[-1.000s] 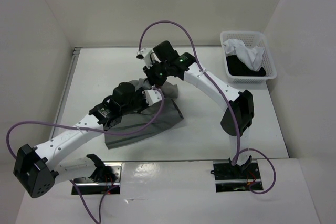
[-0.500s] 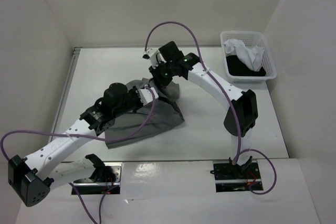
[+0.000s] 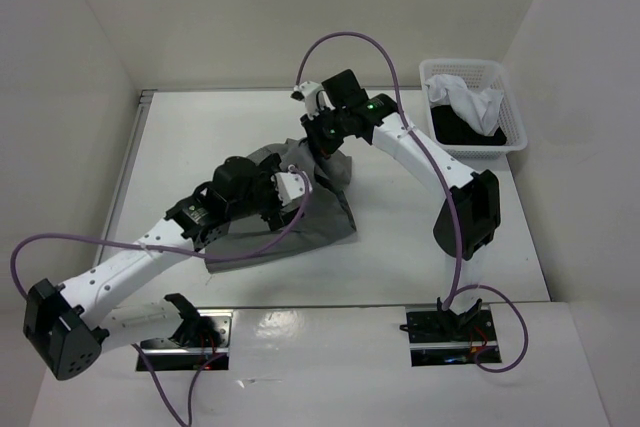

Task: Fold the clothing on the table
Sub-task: Flatten the skirt out

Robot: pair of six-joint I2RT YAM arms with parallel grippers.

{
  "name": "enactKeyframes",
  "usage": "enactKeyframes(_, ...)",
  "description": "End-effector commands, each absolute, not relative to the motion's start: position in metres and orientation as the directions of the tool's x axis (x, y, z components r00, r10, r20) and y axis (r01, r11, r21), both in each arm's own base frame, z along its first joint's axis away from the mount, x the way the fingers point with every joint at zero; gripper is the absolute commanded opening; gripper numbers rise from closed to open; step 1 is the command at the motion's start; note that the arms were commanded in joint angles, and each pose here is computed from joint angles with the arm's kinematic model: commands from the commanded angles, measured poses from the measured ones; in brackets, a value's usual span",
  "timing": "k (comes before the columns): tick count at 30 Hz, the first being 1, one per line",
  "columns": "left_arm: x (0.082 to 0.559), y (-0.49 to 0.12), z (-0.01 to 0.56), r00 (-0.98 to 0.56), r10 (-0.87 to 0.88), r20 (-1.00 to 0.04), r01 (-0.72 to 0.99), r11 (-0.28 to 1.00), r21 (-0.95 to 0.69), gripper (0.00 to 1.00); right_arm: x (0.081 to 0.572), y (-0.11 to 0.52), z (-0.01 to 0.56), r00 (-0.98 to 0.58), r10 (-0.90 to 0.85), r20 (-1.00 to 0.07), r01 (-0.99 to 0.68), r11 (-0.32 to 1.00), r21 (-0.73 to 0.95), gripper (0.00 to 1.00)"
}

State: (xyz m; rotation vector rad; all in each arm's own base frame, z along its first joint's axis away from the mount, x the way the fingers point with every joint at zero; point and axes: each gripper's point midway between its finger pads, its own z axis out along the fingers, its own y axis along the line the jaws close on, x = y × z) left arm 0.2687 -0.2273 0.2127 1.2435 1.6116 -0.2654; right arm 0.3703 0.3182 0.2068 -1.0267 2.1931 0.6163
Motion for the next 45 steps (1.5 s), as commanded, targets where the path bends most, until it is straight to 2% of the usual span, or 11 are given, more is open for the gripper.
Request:
enactKeyframes(1,0.278,-0.245,0.245,0.073,0.507,-0.859,0.797,0.488,0.356,0.99,0.37,0.329,0.241,-0.449,-0.443,-0.776,-0.811,0.566,0.146,0.0)
enactKeyframes(4,0.294,-0.253,0.247,0.007,0.483,-0.876,0.773,0.553,0.312,0.99,0.373,0.332,0.242,-0.458,-0.427,-0.78,-0.803,0.574,0.158,0.0)
enactKeyframes(11,0.32,-0.276,0.272,-0.222,0.307,-0.926,0.701,0.71,0.067,0.99,0.389,0.326,0.238,-0.482,-0.388,-0.785,-0.742,0.657,0.131,0.0)
enactKeyframes(14,0.327,-0.277,0.282,-0.261,0.253,-0.932,0.657,0.754,0.021,0.99,0.395,0.322,0.239,-0.484,-0.379,-0.789,-0.719,0.686,0.112,0.0)
enactKeyframes(25,0.342,-0.286,0.249,-0.422,0.221,-0.879,0.576,0.814,-0.072,0.99,0.414,0.312,0.23,-0.517,-0.352,-0.78,-0.634,0.77,0.072,0.0)
enactKeyframes(30,0.352,-0.28,0.214,-0.476,0.253,-0.842,0.524,0.851,-0.041,0.98,0.417,0.307,0.23,-0.522,-0.345,-0.78,-0.607,0.792,0.057,0.0)
enactKeyframes(33,0.357,-0.275,0.21,-0.479,0.257,-0.839,0.495,0.869,-0.017,0.91,0.418,0.306,0.229,-0.522,-0.345,-0.78,-0.602,0.797,0.051,0.0)
enactKeyframes(36,0.357,-0.266,0.212,-0.474,0.253,-0.843,0.465,0.885,0.004,0.89,0.421,0.305,0.231,-0.516,-0.341,-0.786,-0.596,0.802,0.044,0.0)
enactKeyframes(40,0.36,-0.253,0.225,-0.432,0.248,-0.867,0.426,0.904,0.047,0.72,0.42,0.303,0.232,-0.516,-0.34,-0.786,-0.59,0.806,0.038,0.0)
enactKeyframes(41,0.361,-0.251,0.225,-0.427,0.256,-0.867,0.421,0.905,0.06,0.62,0.42,0.303,0.232,-0.516,-0.34,-0.786,-0.59,0.806,0.038,0.0)
enactKeyframes(45,0.363,-0.25,0.227,-0.415,0.262,-0.871,0.418,0.905,0.073,0.4,0.42,0.303,0.232,-0.516,-0.34,-0.786,-0.59,0.806,0.038,0.0)
